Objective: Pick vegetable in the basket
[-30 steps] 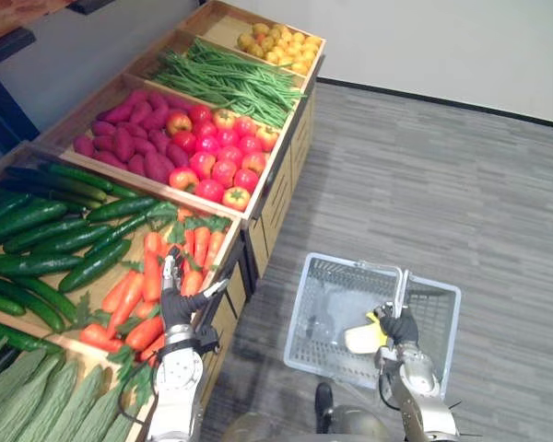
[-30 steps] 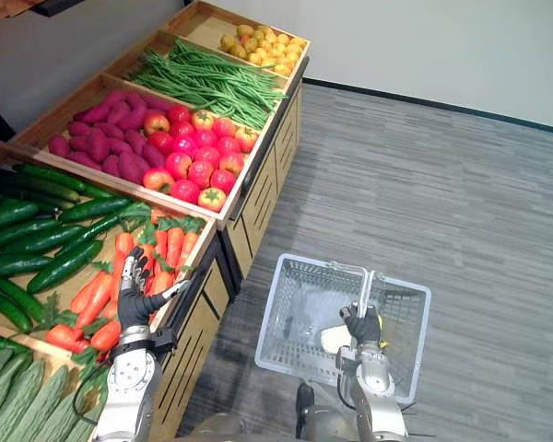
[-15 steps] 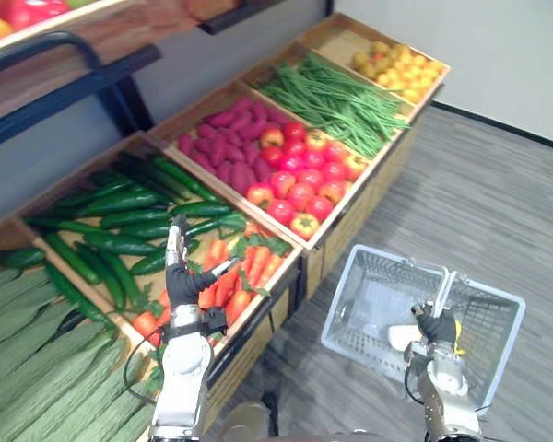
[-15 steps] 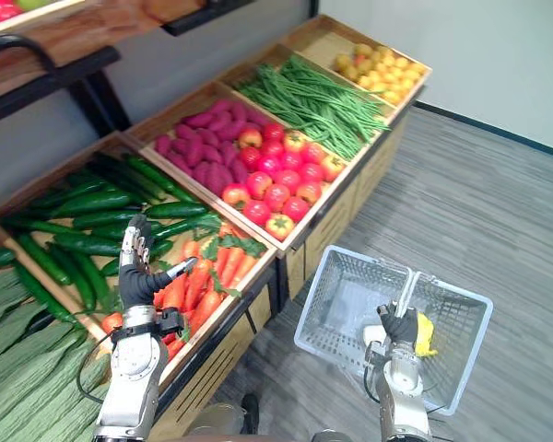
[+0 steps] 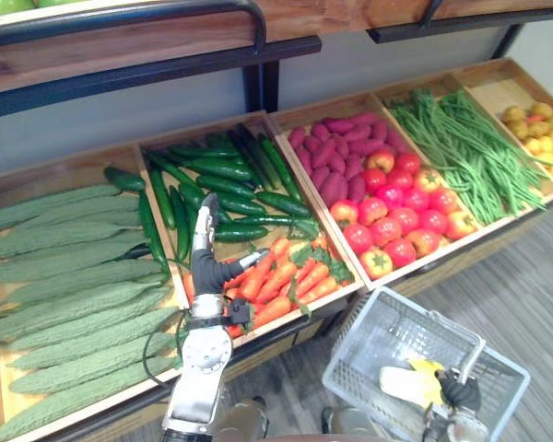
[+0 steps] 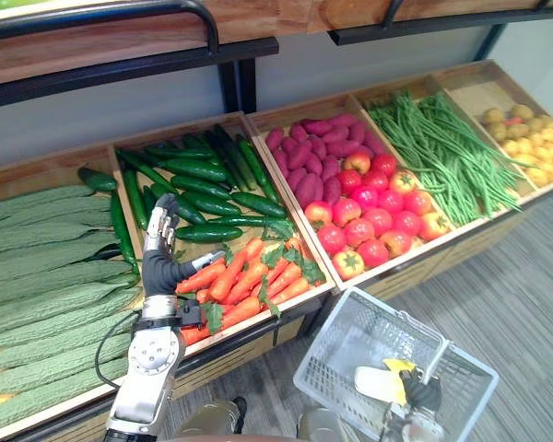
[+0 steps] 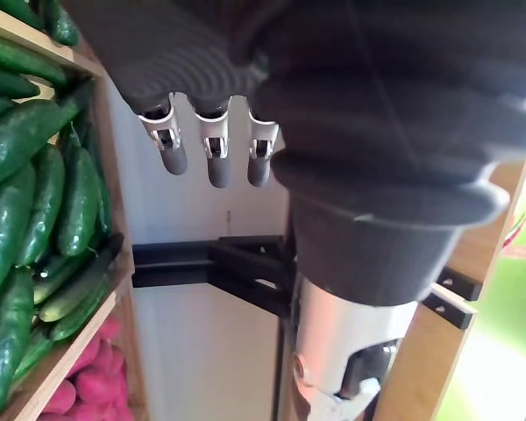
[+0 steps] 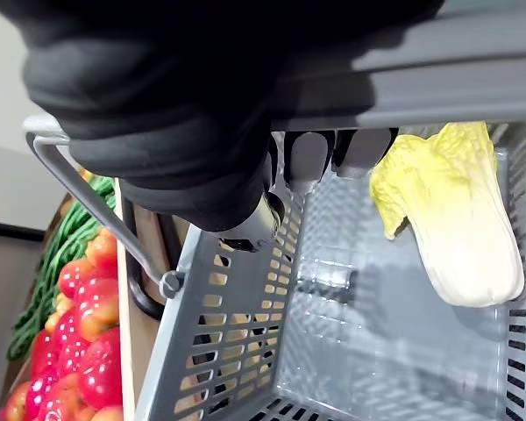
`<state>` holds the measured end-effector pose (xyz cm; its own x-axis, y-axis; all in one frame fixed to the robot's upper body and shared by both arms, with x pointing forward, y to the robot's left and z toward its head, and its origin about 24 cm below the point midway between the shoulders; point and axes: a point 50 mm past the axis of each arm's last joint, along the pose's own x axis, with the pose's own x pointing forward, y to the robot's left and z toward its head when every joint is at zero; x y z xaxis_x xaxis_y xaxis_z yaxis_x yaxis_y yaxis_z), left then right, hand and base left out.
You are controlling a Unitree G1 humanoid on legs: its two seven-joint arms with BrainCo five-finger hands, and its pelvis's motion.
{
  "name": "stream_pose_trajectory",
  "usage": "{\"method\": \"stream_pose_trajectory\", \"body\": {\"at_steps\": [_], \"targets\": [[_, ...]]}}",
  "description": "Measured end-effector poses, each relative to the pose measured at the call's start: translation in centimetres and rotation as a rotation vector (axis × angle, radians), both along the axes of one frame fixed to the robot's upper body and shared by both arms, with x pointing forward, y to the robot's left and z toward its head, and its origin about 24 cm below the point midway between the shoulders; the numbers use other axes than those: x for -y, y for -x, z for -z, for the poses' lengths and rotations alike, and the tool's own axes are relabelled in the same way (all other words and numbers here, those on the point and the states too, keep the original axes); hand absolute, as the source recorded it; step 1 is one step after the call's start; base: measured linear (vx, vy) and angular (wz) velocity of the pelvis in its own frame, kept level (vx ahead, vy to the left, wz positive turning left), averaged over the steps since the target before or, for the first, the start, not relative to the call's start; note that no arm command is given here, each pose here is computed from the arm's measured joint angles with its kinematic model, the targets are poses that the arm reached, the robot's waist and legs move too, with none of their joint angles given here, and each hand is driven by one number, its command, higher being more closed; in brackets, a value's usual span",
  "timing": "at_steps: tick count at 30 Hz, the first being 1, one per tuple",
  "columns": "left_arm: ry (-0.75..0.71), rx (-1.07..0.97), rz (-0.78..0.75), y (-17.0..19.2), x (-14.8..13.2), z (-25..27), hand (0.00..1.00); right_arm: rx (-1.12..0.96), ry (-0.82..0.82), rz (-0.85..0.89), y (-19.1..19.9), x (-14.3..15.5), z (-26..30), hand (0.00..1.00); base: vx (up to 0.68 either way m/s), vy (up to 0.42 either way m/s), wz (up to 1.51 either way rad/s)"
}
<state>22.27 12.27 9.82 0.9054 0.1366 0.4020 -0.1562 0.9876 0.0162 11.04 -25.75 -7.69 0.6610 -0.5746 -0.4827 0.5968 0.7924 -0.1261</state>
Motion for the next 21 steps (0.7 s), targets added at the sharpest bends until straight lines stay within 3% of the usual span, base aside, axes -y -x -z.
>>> {"method": "stream_pose_trajectory", "body": {"at_steps": [8,21], "targets": [[-0.138,-0.02,0.11,-2.2,1.5,0.6,0.0,-0.037,-0.045,-0.001,1.3,0.3,0.9,1.0,-0.06,-0.034,0.71],[-0.661,-0.332,0.169,-4.3,-1.1,8.0,0.0,-0.066,-0.132,-0.065,-0.3,-1.4,2.5,1.0,0.04,0.065,-0.06]]}}
